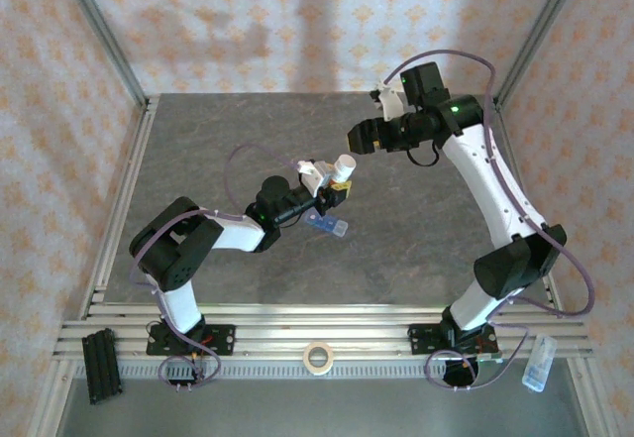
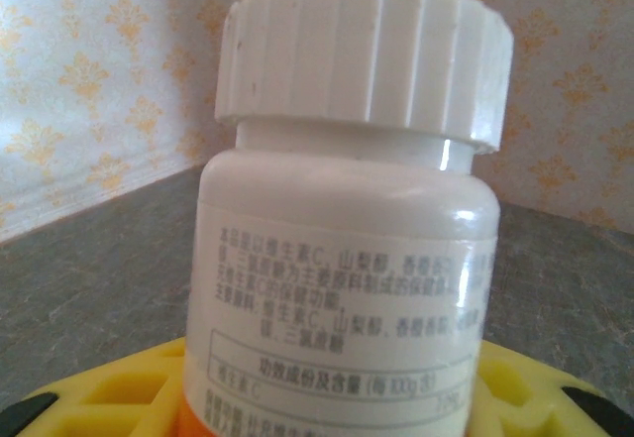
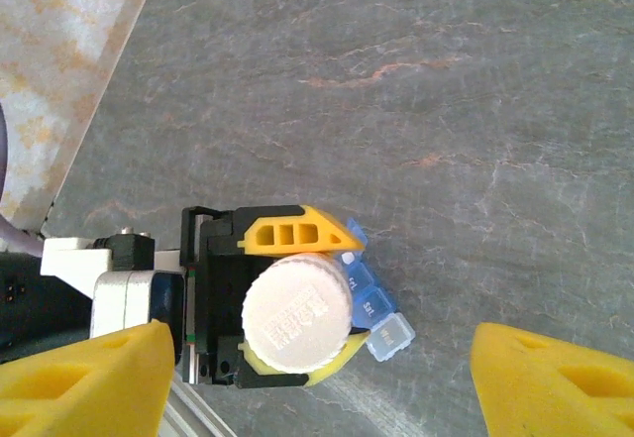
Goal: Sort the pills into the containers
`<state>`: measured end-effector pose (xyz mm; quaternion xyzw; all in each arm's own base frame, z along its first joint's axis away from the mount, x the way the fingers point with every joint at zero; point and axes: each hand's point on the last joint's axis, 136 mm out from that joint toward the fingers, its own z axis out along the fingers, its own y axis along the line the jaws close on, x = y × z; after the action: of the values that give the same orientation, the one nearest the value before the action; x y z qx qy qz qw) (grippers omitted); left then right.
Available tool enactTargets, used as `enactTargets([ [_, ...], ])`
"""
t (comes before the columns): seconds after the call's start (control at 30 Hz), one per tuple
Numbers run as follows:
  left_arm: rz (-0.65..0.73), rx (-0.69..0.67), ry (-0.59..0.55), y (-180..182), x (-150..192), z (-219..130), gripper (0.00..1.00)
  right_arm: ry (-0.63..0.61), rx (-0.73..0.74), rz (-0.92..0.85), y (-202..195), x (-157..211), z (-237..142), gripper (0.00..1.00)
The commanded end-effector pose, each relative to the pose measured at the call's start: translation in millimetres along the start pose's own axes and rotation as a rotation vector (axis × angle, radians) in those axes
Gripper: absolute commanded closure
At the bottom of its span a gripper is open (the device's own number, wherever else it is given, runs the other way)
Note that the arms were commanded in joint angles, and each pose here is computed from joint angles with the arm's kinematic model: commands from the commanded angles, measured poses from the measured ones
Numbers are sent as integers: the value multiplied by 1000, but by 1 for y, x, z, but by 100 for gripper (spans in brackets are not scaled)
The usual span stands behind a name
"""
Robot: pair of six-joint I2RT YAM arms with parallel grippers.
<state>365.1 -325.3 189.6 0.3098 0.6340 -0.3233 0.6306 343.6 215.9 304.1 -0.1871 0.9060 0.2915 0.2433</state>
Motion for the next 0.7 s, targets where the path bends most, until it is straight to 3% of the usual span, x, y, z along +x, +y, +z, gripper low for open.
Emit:
enactTargets([
  [0.0,17,25,-80,-4,-26,1,100,48,-32,-53,11,7,8,22],
  [0.67,19,27,-87,-4,-29,2,100,162,-10,-37,4,32,43,29],
])
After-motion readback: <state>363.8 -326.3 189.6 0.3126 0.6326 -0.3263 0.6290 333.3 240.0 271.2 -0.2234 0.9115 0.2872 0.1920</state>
